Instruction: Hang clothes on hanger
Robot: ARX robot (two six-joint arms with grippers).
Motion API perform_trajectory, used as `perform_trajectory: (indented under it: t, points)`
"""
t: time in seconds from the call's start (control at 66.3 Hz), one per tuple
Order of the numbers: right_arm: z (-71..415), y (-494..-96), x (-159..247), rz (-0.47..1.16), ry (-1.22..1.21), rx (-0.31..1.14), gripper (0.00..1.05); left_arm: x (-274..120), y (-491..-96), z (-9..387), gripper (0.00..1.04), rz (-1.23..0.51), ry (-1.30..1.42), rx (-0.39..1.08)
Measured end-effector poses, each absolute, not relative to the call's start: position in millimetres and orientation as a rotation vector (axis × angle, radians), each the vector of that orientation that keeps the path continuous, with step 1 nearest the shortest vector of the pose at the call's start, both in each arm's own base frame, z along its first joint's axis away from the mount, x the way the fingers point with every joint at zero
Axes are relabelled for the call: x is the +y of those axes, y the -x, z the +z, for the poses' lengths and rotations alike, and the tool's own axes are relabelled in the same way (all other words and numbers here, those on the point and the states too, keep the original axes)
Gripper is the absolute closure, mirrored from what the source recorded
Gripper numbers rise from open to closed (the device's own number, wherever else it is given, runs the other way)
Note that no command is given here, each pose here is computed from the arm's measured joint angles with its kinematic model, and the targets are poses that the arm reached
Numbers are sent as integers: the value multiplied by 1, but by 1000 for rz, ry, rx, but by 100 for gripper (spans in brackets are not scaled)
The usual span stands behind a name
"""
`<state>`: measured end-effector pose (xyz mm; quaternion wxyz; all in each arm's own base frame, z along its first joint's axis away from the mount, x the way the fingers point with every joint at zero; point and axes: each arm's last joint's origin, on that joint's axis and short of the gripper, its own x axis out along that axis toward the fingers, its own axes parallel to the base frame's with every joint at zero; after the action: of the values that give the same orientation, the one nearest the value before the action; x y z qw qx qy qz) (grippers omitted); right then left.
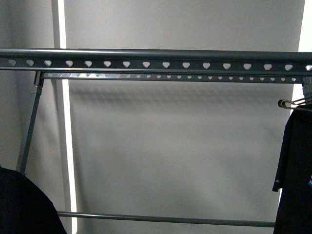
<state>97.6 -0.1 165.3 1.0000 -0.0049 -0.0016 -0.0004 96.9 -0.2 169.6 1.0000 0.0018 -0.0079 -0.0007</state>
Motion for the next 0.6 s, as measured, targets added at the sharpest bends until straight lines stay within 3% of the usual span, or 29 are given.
perform_trajectory:
  t: [0.362,0.468,0.603]
  points:
    - [165,-98,0,-1,10,-3,7,0,-97,170,7,-1,-4,-16]
    - [165,-98,0,-1,10,-3,7,-1,-102,170,7,-106,51,118]
    - [165,-98,0,-1,10,-3,7,5,-129,200,7,56,197,150]
